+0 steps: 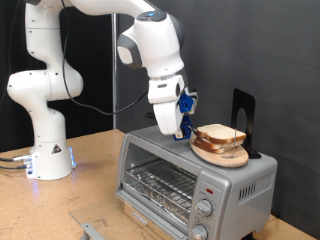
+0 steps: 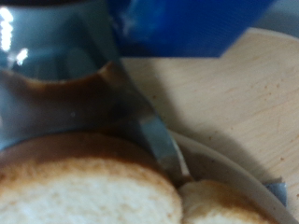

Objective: Make a piece of toast with the oven

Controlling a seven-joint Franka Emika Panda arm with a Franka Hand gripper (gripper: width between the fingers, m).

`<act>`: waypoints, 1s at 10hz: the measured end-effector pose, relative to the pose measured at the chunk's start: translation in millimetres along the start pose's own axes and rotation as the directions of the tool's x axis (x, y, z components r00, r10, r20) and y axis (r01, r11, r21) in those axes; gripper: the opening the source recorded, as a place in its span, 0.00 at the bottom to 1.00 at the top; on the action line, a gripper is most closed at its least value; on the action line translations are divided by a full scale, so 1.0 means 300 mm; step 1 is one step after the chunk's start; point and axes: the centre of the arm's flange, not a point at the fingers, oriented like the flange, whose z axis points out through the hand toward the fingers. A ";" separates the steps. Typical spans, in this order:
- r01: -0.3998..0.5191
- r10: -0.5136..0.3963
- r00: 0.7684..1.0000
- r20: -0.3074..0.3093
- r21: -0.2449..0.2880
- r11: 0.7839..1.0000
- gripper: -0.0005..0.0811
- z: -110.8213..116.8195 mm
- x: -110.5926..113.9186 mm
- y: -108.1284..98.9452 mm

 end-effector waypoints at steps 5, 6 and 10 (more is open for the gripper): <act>-0.006 0.006 1.000 -0.020 0.033 0.999 0.50 0.009 -0.002 0.006; -0.001 0.002 1.000 -0.020 0.042 0.999 0.50 0.007 -0.005 0.006; 0.023 -0.020 0.999 -0.040 0.081 0.996 0.50 -0.044 -0.038 -0.006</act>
